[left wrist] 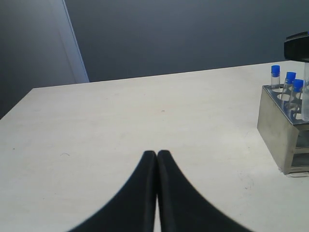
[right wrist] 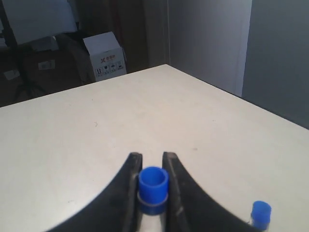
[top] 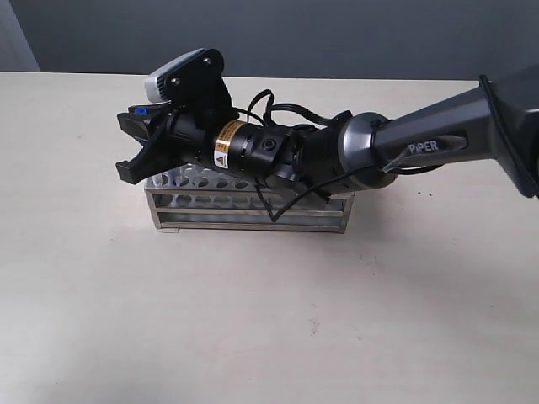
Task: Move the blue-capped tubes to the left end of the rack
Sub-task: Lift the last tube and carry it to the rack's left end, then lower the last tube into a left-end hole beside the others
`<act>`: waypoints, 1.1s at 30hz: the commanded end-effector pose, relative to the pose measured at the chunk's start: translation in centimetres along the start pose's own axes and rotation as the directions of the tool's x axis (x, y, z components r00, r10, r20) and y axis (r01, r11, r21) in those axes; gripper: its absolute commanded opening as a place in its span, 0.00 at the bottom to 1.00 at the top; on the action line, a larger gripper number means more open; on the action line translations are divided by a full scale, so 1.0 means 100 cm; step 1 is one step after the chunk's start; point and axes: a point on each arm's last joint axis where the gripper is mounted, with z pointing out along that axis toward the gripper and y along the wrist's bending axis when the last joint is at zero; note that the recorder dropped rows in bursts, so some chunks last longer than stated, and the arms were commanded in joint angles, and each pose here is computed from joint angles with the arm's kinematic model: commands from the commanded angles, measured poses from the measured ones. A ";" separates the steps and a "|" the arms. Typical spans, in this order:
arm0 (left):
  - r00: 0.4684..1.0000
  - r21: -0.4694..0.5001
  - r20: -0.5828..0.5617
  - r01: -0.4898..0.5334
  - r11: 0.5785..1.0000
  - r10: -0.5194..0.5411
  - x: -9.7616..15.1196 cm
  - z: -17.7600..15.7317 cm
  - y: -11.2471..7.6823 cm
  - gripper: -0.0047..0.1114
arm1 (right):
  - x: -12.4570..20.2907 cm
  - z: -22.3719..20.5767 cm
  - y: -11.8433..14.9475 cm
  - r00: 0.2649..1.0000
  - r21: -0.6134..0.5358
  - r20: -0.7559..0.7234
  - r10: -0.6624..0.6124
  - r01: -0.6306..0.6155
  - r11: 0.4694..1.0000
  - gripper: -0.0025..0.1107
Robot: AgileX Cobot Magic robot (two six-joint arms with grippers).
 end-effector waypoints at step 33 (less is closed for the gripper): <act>1.000 0.008 0.012 0.002 1.000 -0.003 -0.002 0.000 0.000 0.04 | 0.033 0.006 -0.009 0.999 0.077 -0.033 0.033 -0.031 0.997 0.02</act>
